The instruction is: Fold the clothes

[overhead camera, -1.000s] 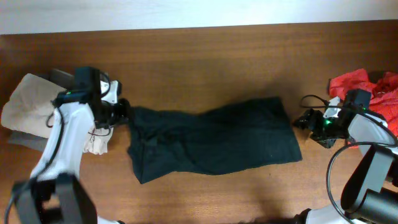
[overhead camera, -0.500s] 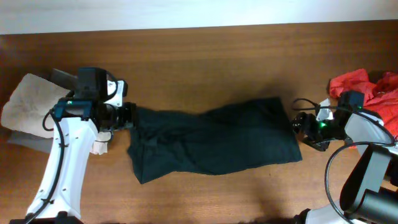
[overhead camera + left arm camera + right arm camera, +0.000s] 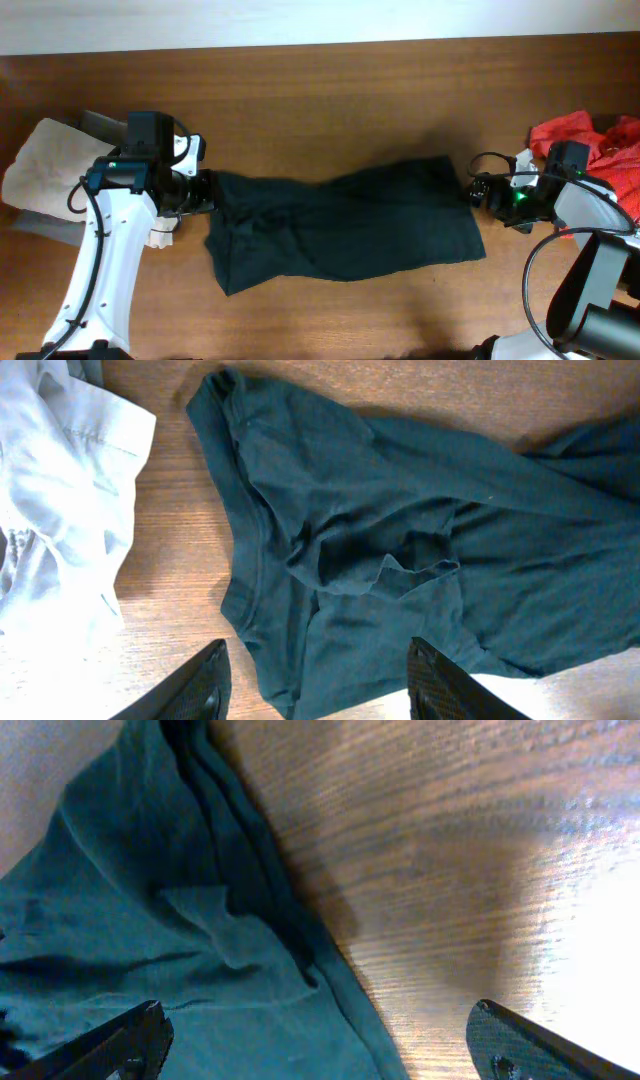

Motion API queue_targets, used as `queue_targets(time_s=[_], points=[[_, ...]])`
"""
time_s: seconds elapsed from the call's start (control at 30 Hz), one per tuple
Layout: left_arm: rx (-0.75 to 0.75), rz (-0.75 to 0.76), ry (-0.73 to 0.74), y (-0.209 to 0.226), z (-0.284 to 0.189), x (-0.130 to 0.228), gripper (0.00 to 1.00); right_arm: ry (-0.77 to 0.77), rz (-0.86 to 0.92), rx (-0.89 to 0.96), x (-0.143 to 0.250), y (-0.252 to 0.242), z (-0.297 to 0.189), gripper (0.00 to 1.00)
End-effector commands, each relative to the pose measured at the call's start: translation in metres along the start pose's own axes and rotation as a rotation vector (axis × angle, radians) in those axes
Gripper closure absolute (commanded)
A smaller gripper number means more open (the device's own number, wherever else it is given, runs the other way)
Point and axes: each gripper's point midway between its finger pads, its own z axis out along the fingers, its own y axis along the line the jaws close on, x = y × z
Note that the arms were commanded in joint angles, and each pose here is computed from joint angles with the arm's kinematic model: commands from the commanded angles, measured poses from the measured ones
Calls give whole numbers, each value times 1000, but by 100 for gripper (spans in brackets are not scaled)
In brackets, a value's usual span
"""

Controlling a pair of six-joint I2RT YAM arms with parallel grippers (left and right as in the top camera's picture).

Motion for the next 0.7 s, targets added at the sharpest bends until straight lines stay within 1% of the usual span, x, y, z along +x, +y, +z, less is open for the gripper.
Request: queue_targets(time_s=[0.0,0.07,0.23,0.33,0.43,0.67], points=[[-6,7,-2,1,1,1,44,-8,-94,-36,-3,6,4,1],[-6,7,-5,1,1,0,43,-14,-124,-82,-6,12,8,1],[-6,7,-6,1,1,0,43,-18,-170,-96,-9,9,18,1],[-6,8,-6,1,1,0,43,-31,-210,-154,-13,16,24,0],[-6,8,-9,1,1,-1,43,-36,-230,-206,-15,19,35,3],[-6,8,-9,1,1,-1,43,44,-240,-254,3,18,62,6]])
